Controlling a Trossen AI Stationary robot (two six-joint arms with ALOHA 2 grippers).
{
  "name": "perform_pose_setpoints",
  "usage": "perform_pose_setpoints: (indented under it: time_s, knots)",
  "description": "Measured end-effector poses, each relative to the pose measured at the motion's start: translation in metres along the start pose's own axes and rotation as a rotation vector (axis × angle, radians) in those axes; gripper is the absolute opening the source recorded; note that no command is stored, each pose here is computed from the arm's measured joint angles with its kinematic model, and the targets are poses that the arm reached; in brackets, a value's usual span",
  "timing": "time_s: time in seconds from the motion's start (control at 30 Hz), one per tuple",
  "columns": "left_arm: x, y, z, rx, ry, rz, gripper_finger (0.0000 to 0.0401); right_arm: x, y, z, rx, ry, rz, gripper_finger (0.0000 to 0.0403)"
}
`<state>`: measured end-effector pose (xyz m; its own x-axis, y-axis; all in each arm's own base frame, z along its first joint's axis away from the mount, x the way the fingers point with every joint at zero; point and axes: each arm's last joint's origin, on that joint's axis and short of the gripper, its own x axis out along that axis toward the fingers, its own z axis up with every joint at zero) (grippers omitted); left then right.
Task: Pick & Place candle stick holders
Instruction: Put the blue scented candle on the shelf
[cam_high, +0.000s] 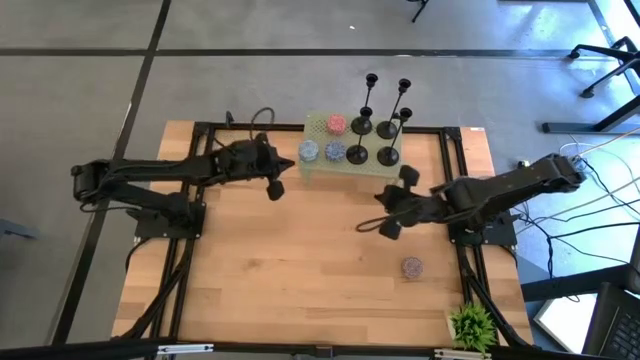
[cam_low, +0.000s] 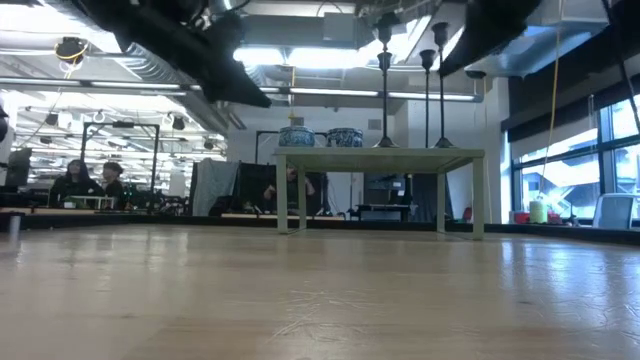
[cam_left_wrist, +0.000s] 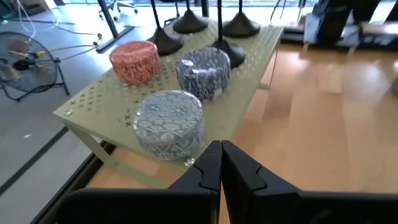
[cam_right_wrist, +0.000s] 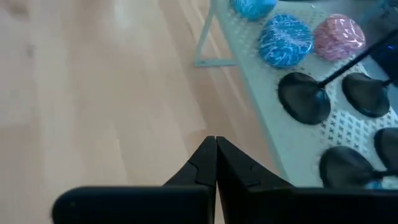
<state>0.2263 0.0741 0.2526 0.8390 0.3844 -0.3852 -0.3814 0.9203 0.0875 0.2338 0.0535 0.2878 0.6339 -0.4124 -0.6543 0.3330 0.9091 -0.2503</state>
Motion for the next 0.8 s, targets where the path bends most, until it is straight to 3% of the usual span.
perform_pose_setpoints:
  time_s: [0.07,0.3,0.47,0.8]
  knots:
    - [0.008,-0.006,-0.003,0.017,0.008,0.027,0.0002,-0.004,-0.001,-0.012,-0.016,-0.024,0.055,0.0005]
    - [0.034,-0.013,-0.01,0.039,0.002,0.094,0.0002,0.001,0.009,-0.037,-0.305,-0.186,0.445,0.0005]
    - [0.045,-0.009,-0.019,0.025,0.048,0.135,0.0002,-0.001,0.011,-0.03,-0.371,-0.296,0.456,0.0005]
    - [0.051,0.005,-0.017,-0.008,0.003,0.153,0.0002,-0.002,0.011,-0.028,-0.401,-0.331,0.445,0.0005]
